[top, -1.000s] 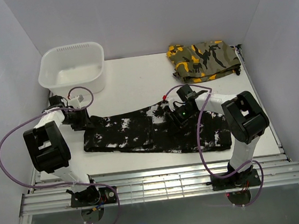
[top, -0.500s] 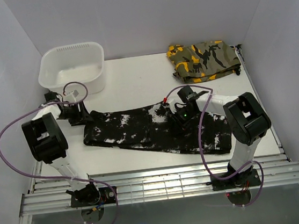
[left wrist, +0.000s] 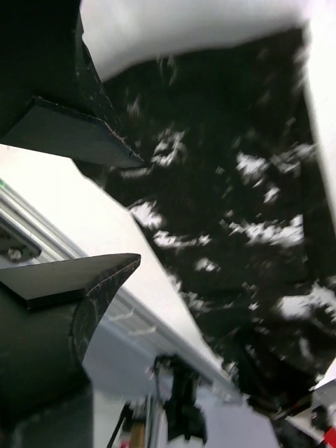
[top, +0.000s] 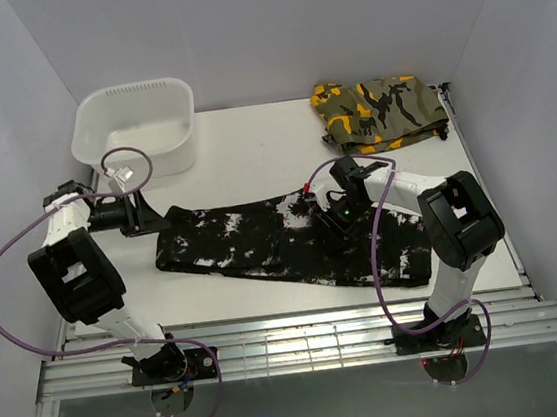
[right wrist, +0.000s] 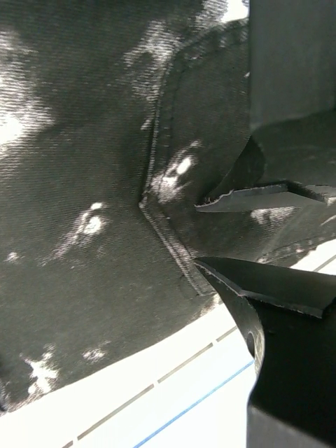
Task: Fold and stack the trousers
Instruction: Fold the trousers
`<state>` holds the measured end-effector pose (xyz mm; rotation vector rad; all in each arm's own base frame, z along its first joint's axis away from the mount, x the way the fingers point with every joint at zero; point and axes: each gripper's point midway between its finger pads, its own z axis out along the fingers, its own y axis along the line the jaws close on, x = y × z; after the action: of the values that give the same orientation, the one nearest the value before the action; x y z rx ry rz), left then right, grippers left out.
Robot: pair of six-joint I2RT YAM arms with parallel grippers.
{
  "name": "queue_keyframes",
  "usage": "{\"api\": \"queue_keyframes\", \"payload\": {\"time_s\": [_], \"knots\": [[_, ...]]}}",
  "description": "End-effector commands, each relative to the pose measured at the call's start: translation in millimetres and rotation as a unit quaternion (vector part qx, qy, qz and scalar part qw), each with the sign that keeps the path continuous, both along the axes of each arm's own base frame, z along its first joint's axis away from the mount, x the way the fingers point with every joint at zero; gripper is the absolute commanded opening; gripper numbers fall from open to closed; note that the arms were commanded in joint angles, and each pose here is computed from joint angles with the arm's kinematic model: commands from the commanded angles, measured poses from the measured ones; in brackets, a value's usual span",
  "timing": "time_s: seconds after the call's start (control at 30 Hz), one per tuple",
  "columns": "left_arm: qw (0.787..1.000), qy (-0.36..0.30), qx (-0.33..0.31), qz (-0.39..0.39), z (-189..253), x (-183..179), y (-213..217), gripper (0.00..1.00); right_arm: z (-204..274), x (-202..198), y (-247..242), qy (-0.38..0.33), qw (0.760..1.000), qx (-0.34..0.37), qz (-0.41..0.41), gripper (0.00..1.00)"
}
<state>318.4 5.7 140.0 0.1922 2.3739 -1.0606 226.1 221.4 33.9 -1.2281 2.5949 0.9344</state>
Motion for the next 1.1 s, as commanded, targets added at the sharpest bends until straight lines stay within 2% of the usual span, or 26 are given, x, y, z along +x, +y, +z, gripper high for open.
{"api": "queue_keyframes", "payload": {"time_s": [0.0,0.1,0.13,0.17,0.2,0.23,0.3,0.4,0.5,0.53,0.63,0.67,0.83,0.93,1.07], "knots": [[0.994,0.058,-0.092,-0.026,-19,-36,-30,0.62,9,-4,-7,0.002,1.000,-0.012,0.006,0.38],[0.991,0.094,-0.092,-0.023,-50,-43,-30,0.58,4,-8,-13,0.003,1.000,-0.026,0.011,0.37],[0.986,0.136,-0.096,-0.006,-65,-50,-31,0.57,1,-10,-17,0.005,0.999,-0.034,0.013,0.36],[0.990,0.125,-0.073,0.006,-80,-42,-23,0.57,-2,-12,-19,0.006,0.999,-0.039,0.013,0.36],[0.989,0.144,-0.038,0.021,-97,-45,-12,0.57,-4,-12,-21,0.006,0.999,-0.046,0.012,0.36],[0.983,0.176,-0.032,0.048,-110,-48,-8,0.57,-11,-13,-27,0.008,0.998,-0.062,0.012,0.34],[0.981,0.177,0.005,0.079,-128,-40,15,0.56,-20,-14,-36,0.008,0.996,-0.086,0.014,0.33],[0.975,0.195,-0.001,0.108,-139,-36,31,0.57,-36,-14,-52,0.010,0.993,-0.121,0.017,0.32],[0.983,0.165,-0.050,0.062,-113,-36,18,0.60,-42,-11,-56,0.006,0.992,-0.127,0.025,0.32],[0.986,0.133,-0.090,0.048,-93,-30,8,0.61,-41,-9,-54,0.005,0.992,-0.123,0.025,0.32],[0.988,0.067,-0.142,0.003,-43,-26,-4,0.62,-34,-6,-44,0.002,0.995,-0.098,0.033,0.31],[0.986,0.066,-0.155,-0.002,-28,-25,-6,0.61,-29,-5,-41,0.003,0.995,-0.090,0.036,0.31],[0.984,-0.003,-0.179,-0.009,2,-10,-11,0.57,-17,-3,-33,0.002,0.997,-0.066,0.049,0.25],[0.978,-0.011,-0.207,-0.017,9,-1,-23,0.53,-15,-4,-33,0.002,0.996,-0.068,0.054,0.17],[0.971,-0.011,-0.237,-0.025,0,24,-36,0.49,-18,-7,-39,0.004,0.995,-0.079,0.057,0.12]]}}
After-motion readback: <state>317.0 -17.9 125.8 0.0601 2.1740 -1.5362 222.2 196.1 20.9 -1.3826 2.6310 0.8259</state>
